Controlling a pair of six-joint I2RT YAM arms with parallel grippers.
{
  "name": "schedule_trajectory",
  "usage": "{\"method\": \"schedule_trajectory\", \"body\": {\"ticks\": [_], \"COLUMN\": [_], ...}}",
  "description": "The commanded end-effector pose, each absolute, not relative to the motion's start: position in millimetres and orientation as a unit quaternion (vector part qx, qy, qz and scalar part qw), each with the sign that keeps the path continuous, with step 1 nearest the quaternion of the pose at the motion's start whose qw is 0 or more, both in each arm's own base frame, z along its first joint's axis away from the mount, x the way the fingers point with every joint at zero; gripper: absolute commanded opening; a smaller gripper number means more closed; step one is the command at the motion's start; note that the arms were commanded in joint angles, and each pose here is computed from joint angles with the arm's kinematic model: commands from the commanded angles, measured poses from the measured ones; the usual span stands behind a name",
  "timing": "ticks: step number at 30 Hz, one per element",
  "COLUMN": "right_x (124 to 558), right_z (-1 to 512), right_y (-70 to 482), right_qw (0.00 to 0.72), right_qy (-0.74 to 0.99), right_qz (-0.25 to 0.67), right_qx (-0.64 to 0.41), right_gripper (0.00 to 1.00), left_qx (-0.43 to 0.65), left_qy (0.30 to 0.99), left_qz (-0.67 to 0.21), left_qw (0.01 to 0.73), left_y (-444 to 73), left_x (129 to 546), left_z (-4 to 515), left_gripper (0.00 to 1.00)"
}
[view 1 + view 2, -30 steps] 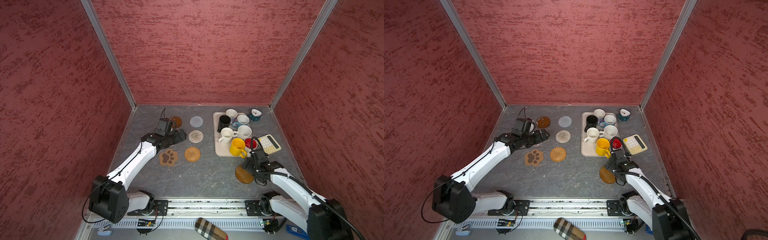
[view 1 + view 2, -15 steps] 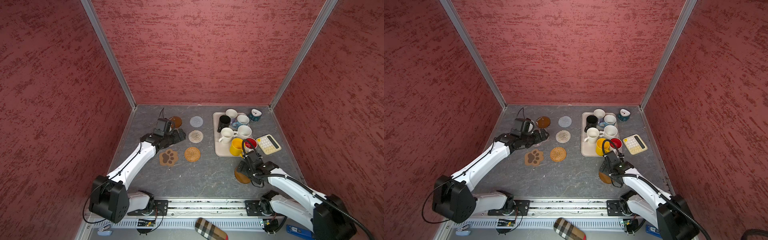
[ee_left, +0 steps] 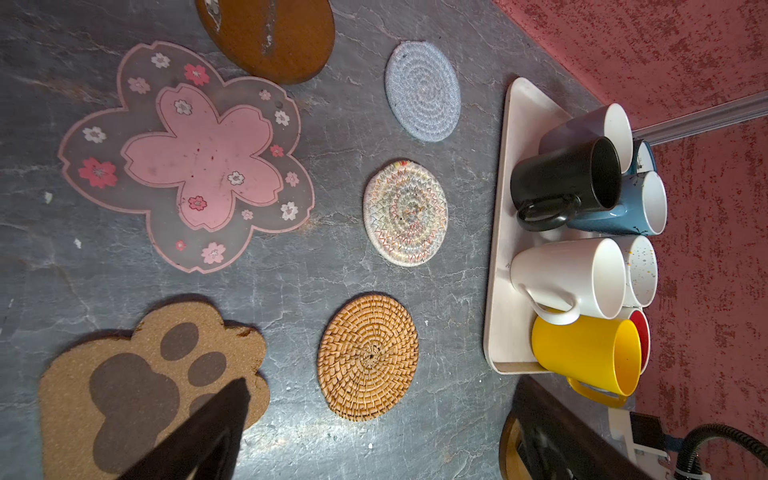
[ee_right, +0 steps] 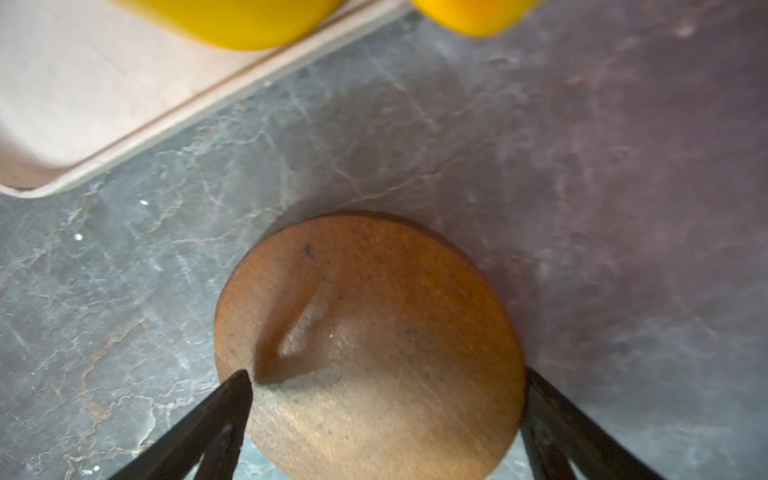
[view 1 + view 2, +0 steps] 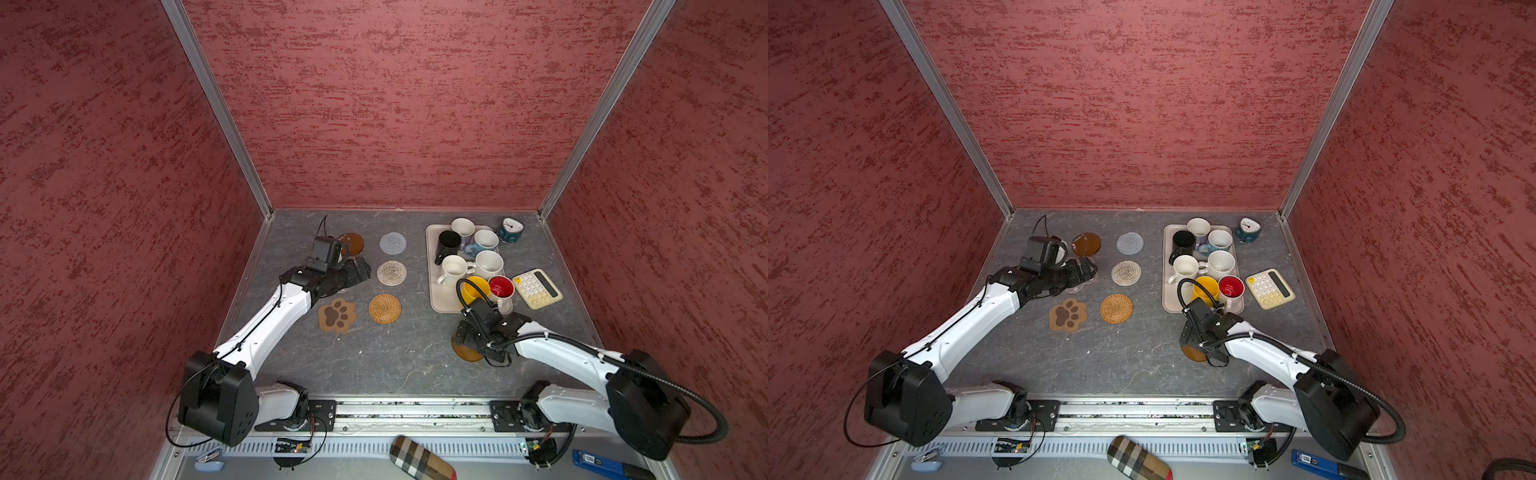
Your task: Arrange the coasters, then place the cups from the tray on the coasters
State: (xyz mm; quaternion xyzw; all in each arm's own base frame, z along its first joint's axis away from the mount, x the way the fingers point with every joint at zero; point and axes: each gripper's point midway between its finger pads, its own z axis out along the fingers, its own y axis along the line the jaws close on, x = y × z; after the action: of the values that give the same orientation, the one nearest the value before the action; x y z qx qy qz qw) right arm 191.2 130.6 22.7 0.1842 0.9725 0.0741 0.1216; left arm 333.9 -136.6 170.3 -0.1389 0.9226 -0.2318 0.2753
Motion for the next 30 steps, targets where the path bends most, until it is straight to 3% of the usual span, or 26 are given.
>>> {"method": "schedule_trajectory", "body": {"ticks": [1, 17, 30], "right_x": [206, 223, 208], "right_z": [29, 25, 25], "right_y": [149, 229, 303], "right_qw": [0.142, 0.144, 0.134], "right_qy": [0.974, 0.982, 0.961], "right_qz": [0.088, 0.098, 0.155], "right_qx": [0.152, -0.075, -0.188], "right_gripper": [0.99, 0.96, 0.94], "left_qx": [-0.137, -0.163, -0.179], "left_qy": [0.92, 0.915, 0.909], "left_qz": [-0.232, -0.225, -0.22], "left_qw": [0.283, 0.294, 0.304], "left_y": [-130, -99, -80], "left_x": [330, 318, 310], "left_z": [173, 182, 191], "left_gripper": [1.0, 1.0, 1.0]}}
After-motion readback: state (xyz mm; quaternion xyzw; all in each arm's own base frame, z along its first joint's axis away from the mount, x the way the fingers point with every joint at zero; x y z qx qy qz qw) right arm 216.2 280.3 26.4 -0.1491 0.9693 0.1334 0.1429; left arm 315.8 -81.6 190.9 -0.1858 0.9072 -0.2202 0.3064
